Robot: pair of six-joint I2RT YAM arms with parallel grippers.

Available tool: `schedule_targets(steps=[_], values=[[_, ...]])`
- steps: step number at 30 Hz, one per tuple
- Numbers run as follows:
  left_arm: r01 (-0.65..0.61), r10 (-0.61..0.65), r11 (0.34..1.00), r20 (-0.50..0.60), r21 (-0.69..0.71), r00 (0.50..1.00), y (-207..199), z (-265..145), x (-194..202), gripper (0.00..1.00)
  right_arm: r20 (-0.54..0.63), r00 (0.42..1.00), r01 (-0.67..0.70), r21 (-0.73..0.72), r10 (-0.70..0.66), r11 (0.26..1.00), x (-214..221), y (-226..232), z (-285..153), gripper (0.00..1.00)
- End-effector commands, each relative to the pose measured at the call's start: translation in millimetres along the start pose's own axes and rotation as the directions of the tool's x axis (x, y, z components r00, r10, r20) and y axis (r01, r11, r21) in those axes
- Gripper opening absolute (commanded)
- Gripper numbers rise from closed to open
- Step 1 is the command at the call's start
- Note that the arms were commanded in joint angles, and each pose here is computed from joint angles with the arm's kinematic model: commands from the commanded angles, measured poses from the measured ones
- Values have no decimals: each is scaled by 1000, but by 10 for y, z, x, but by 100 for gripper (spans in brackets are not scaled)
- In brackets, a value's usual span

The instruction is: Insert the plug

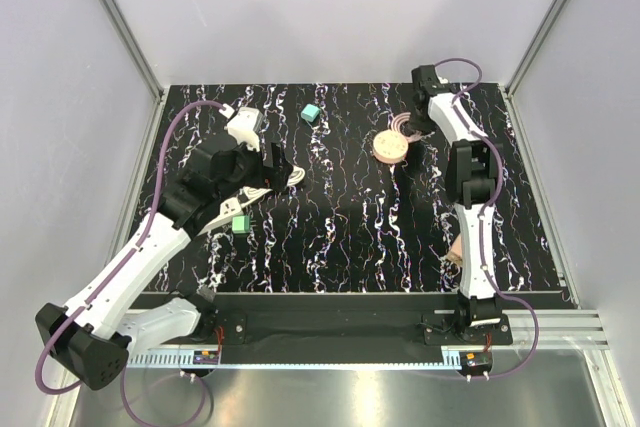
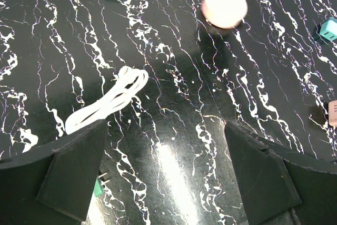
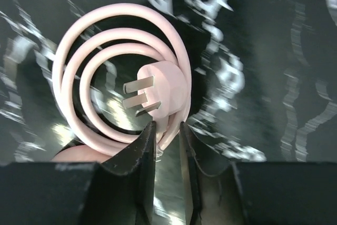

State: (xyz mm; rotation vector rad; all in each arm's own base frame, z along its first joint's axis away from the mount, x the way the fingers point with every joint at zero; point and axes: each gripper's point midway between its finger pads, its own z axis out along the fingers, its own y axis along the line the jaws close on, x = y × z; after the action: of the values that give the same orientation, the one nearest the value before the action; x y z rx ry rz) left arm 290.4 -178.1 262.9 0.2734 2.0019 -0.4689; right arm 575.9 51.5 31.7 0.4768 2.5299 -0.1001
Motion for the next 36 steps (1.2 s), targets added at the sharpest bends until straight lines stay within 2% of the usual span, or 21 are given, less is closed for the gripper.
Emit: schedule_targets(steps=[1, 5, 6, 9, 10, 12, 13, 15, 16, 17, 19, 21, 22, 24, 26, 27, 30, 32, 36], values=[[13, -13, 1000, 32, 4, 999, -12, 22, -89, 99, -152, 968, 224, 157, -201, 962, 412, -599, -120, 25], [14, -14, 1000, 23, 2, 1000, -8, 47, -68, 99, -123, 974, 211, 164, -193, 964, 400, -691, -355, 30], [14, -14, 1000, 21, 1, 1000, -5, 50, -54, 99, -117, 975, 204, 150, -187, 967, 384, -663, -404, 39], [14, -14, 1000, 19, 1, 1000, -5, 52, -54, 99, -68, 985, 161, 74, -156, 984, 219, -523, -635, 53], [14, -14, 1000, 23, -1, 1000, -1, 44, -62, 99, -54, 988, 147, 54, -144, 988, 167, -483, -702, 61], [13, -12, 1000, 26, -3, 1000, 3, 36, -70, 99, -3, 995, 98, 18, -98, 995, -5, -410, -939, 68], [13, -12, 1000, 27, -6, 1000, 9, 32, -72, 99, 8, 997, 79, 18, -79, 997, -51, -424, -1011, 75], [12, -12, 1000, 33, -4, 999, 1, 15, -84, 99, 29, 1000, 5, 67, -7, 998, -145, -603, -1226, 80], [12, -12, 1000, 35, -1, 999, -4, 8, -94, 99, -1, 1000, -12, 110, 12, 994, -45, -743, -1257, 82], [12, -12, 1000, 39, 1, 999, -9, -9, -103, 99, 26, 998, -62, 145, 59, 987, -74, -875, -1391, 84], [14, -14, 1000, 46, 6, 999, -19, -24, -123, 99, -23, 992, -118, 213, 126, 970, 156, -1236, -1360, 85], [15, -16, 1000, 50, 14, 999, -32, -44, -131, 99, -11, 980, -190, 233, 198, 954, 212, -1508, -1510, 86], [17, -18, 1000, 52, 19, 998, -42, -50, -133, 99, -36, 974, -207, 271, 225, 940, 352, -1711, -1472, 86], [21, -22, 999, 52, 31, 998, -65, -61, -141, 99, -11, 968, -236, 304, 251, 923, 385, -1923, -1590, 88], [22, -24, 999, 51, 41, 998, -86, -60, -144, 99, 0, 956, -277, 337, 294, 900, 488, -2098, -1607, 96], [23, -25, 999, 52, 42, 998, -88, -62, -150, 99, -1, 952, -289, 341, 308, 895, 530, -2135, -1596, 100], [22, -25, 998, 51, 65, 998, -129, -77, -154, 99, -12, 935, -329, 347, 355, 878, 661, -2285, -1526, 100], [21, -24, 998, 52, 61, 998, -120, -80, -149, 99, -31, 924, -356, 287, 380, 889, 701, -2261, -1396, 100], [20, -22, 998, 51, 53, 998, -104, -77, -142, 99, -46, 915, -381, 237, 402, 894, 659, -2271, -1192, 94]])
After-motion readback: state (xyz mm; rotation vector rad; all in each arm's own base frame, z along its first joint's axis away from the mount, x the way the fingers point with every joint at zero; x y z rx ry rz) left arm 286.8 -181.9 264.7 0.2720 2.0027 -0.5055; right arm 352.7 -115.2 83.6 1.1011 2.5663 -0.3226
